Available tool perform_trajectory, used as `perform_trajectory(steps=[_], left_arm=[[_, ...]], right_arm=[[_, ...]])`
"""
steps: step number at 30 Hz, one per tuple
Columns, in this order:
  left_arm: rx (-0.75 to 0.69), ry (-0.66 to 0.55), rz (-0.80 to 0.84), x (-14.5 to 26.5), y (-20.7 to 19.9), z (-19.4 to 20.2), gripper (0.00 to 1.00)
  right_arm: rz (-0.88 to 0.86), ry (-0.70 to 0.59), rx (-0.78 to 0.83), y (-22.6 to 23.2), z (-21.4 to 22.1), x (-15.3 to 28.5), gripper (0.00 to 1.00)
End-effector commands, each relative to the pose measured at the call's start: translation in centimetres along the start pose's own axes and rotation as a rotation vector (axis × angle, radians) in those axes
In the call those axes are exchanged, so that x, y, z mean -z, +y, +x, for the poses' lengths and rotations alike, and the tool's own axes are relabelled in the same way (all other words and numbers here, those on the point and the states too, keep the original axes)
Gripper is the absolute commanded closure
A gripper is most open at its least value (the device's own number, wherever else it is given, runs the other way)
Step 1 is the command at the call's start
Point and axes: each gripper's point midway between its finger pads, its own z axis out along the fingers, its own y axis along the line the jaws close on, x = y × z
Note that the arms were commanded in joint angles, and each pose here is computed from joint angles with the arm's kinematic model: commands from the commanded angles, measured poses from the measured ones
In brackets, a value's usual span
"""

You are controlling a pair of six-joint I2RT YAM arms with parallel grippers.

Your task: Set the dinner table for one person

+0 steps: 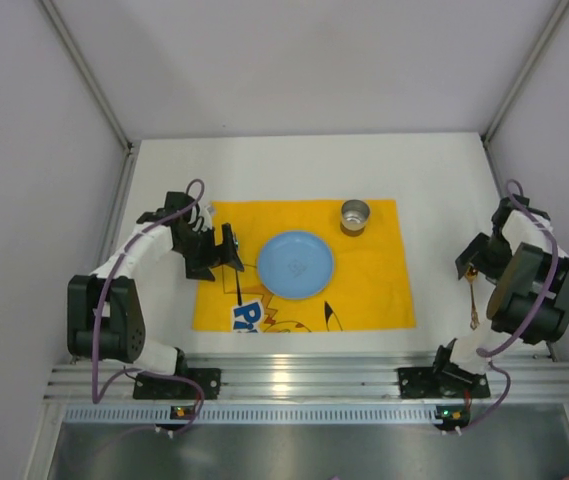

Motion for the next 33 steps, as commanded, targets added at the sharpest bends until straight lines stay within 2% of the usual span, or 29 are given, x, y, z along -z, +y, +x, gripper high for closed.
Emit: perform_trajectory(steps=[1,3,6,7,9,10,13,16,20,24,26,28,29,33], left_arm=[[-0.012,-0.047,0.029,0.5,-0.6,-0.7,0.02],[-0.008,-0.047,0.018,0.5,-0.5,-0.7,0.02],[-0.011,-0.054,-0.006,0.9,-0.2,-0.7,0.02],[-0.014,-0.064,-0.007,1.1,-0.3,-0.8,0.02],[-0.012,-0.068,-0.021,1.4,-0.1,-0.6,0.02],[-0.007,-0.076,-0.025,1.5,-0.1,-0.6,0.02],[0.011,-0.087,-0.022,1.9,-0.3,-0.2,0.02],[0.033,-0.110,-0.006,2.4,-0.8,0.0,0.02],[0.034,-0.159,0.022,3.9,-1.9,-0.5,0.02],[0.023,-0.189,0.041,4.8,-2.8,-1.0,0.02],[0.017,-0.208,0.045,5.4,-3.1,-1.3,0.02],[0.017,-0.227,0.042,5.9,-3.3,-1.5,0.02],[0.017,-0.239,0.042,6.1,-3.4,-1.8,0.02],[0.027,-0.272,0.046,6.9,-4.0,-2.2,0.02]], right_arm=[[0.013,-0.045,0.028,-0.1,-2.1,-2.2,0.10],[0.044,-0.003,0.041,-0.2,-1.7,-3.9,0.15],[0.060,0.020,0.030,0.1,-2.3,-5.0,0.40],[0.063,0.020,0.030,0.2,-2.5,-5.2,0.58],[0.072,0.044,0.037,0.3,-2.3,-6.0,0.72],[0.076,0.051,0.038,0.3,-2.2,-6.3,0.85],[0.092,0.044,0.040,0.2,-2.7,-6.5,1.00],[0.102,0.000,0.050,0.3,-4.2,-5.4,1.00],[0.082,-0.153,0.066,1.5,-7.2,0.1,1.00],[-0.047,-0.305,0.205,7.4,-6.4,6.8,1.00],[-0.112,-0.341,0.284,10.3,-4.5,9.8,1.00],[-0.185,-0.315,0.321,12.0,-2.2,10.8,1.00],[-0.259,-0.274,0.359,13.3,0.5,11.0,1.00],[-0.441,-0.154,0.397,16.1,7.0,9.7,1.00]])
